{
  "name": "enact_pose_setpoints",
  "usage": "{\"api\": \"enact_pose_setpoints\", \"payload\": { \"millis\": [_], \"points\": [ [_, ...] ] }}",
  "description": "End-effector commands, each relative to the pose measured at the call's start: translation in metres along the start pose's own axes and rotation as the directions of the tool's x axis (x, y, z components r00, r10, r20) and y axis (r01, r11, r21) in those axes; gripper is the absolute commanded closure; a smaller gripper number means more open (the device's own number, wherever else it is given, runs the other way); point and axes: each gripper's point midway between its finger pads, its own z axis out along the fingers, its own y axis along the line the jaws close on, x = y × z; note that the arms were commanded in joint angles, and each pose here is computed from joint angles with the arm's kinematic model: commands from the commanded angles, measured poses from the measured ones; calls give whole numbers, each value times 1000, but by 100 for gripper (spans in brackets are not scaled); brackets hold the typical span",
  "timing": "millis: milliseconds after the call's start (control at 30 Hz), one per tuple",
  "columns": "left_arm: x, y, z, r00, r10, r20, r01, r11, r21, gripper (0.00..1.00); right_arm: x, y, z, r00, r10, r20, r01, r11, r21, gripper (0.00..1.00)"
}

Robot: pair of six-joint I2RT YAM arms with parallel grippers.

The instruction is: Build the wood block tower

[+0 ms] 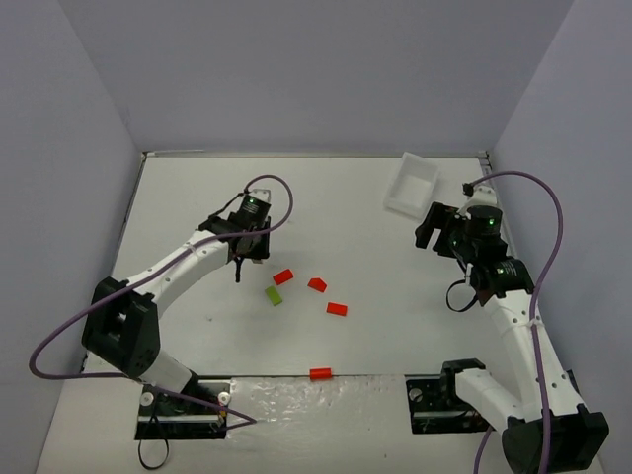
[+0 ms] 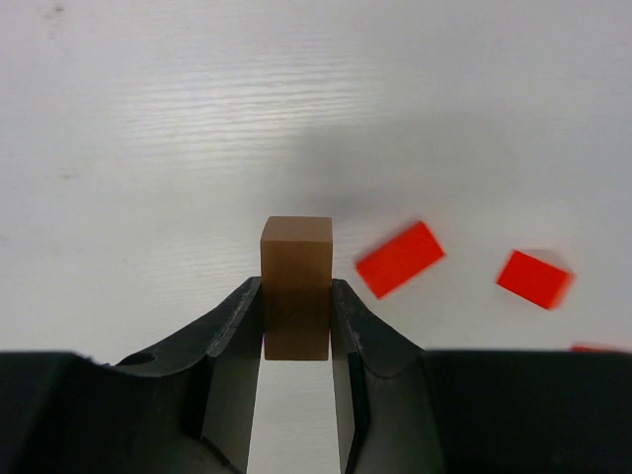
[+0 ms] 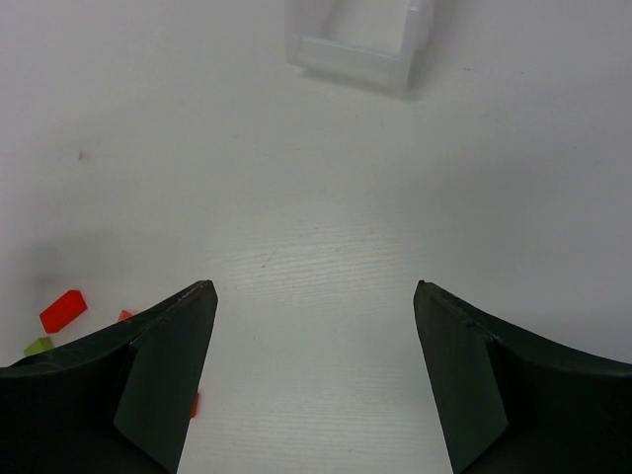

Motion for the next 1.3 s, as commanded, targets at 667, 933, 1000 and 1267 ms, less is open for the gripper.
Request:
{"api": "enact_pose_setpoints", "payload": {
  "millis": [667,933,1000,1267],
  "points": [
    [23,78,71,991,-38,-126,32,998,-56,87,4,28,14,994,-99,-35,96,992,-82,21],
    [19,79,68,993,-64,-100,58,996,-63,72,6,28,16,993,-107,-41,104,991,-79,20],
    [21,80,68,993,-66,-102,59,996,-67,70,6,28,17,993,-109,-42,106,991,-79,20],
    [11,82,58,995,-86,-60,81,993,-83,42,9,30,18,992,-112,-53,107,990,-88,20]
  ]
}}
